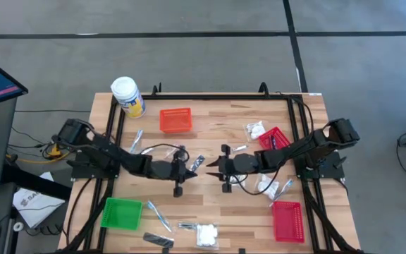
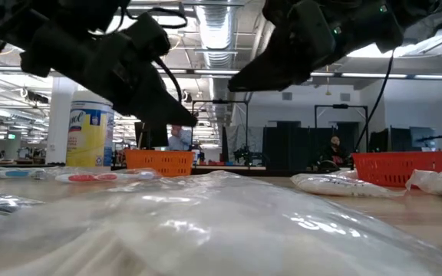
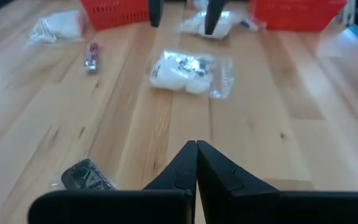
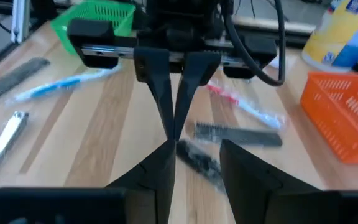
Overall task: Pick & Place Travel size toiletries
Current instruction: Put the silver nail cutter into the bottom red basket
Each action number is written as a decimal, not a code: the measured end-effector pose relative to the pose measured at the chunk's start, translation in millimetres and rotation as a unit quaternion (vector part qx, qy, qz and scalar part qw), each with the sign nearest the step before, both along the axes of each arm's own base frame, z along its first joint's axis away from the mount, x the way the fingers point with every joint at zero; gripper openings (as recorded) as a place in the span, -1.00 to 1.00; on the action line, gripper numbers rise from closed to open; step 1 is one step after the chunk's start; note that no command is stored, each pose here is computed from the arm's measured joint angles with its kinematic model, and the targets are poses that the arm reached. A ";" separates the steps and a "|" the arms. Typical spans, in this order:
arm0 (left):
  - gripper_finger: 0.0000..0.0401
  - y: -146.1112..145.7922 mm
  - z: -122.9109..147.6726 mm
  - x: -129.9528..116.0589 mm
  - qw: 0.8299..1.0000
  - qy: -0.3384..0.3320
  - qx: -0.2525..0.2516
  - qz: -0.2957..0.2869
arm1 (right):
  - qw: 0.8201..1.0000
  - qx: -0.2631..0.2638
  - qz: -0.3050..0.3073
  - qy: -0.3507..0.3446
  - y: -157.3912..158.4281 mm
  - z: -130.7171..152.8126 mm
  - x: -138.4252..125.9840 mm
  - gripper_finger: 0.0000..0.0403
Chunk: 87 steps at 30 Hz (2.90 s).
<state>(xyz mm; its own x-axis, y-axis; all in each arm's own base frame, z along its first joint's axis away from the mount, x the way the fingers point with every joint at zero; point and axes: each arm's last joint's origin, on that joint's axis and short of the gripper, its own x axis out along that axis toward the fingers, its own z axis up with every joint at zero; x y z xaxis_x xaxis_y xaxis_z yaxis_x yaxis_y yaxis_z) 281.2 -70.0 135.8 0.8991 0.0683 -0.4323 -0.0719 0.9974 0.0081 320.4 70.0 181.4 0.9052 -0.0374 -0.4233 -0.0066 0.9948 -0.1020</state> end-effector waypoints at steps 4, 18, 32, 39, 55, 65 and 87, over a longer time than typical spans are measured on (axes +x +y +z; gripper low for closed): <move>-0.99 2.5 -8.2 8.7 1.000 0.014 0.010 0.009 | 1.000 0.008 -0.006 0.019 -0.4 -3.4 -1.7 -0.41; -0.99 17.5 -14.8 12.4 0.999 0.028 0.018 0.036 | 0.999 0.023 -0.018 0.030 0.2 -5.4 -3.1 -0.41; -0.99 20.8 -19.8 8.6 0.995 0.054 0.039 0.080 | 0.999 0.019 -0.021 0.030 -2.8 -5.5 -2.6 -0.41; -0.99 25.5 -19.8 8.9 0.992 0.052 0.045 0.102 | 0.996 0.048 -0.051 0.048 -10.1 -9.1 -3.3 -0.41; -0.99 24.3 -20.0 9.0 0.994 0.057 0.053 0.081 | 0.973 0.103 -0.151 0.140 -34.5 -25.5 -13.0 -0.41; -0.99 24.1 -19.2 9.5 0.994 0.052 0.050 0.079 | 0.981 0.079 -0.094 0.147 -10.7 -25.5 -16.5 -0.41; -0.99 23.9 -18.4 9.9 0.995 0.049 0.047 0.077 | 0.969 0.065 -0.136 0.195 -22.6 -32.9 -23.1 -0.41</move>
<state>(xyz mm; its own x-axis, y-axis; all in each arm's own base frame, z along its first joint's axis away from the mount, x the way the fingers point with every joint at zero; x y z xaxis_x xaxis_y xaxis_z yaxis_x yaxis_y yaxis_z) 291.2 -46.1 117.4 0.8291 0.2458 -0.5022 -0.2171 0.9692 0.1159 297.3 47.4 148.5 0.6393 -0.1745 -0.7488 0.2444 0.9695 -0.0173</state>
